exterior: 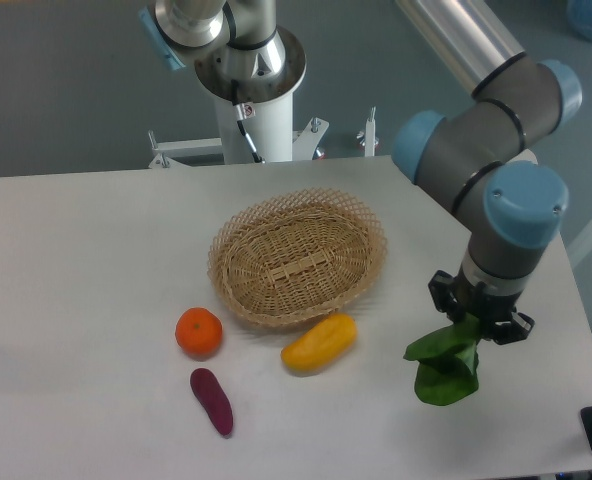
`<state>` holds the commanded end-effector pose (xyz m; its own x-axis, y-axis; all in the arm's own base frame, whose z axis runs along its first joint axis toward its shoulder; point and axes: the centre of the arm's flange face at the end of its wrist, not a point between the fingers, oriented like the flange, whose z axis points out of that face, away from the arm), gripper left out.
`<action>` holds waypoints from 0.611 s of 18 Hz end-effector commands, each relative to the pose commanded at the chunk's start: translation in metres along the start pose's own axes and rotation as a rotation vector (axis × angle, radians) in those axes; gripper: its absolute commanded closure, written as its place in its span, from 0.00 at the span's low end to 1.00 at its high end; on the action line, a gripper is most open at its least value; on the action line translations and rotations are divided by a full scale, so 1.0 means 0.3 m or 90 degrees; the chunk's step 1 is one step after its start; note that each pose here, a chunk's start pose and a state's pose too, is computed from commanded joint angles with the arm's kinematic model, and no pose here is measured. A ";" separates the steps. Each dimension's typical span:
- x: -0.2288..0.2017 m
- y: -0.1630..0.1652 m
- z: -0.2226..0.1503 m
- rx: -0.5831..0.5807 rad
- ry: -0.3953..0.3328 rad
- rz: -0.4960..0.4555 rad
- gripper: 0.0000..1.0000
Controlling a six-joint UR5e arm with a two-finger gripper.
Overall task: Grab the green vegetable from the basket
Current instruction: 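Hold the bok choy raised beside the table edge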
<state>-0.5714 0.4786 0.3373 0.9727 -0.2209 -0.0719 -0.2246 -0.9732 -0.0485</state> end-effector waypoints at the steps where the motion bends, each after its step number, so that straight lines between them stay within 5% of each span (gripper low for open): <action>1: -0.005 0.002 -0.003 0.001 -0.001 -0.001 0.63; 11: -0.069 -0.001 0.005 -0.020 0.019 0.003 0.60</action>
<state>-0.5916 0.4835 0.3372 0.9732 -0.2261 -0.0415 -0.2270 -0.9738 -0.0167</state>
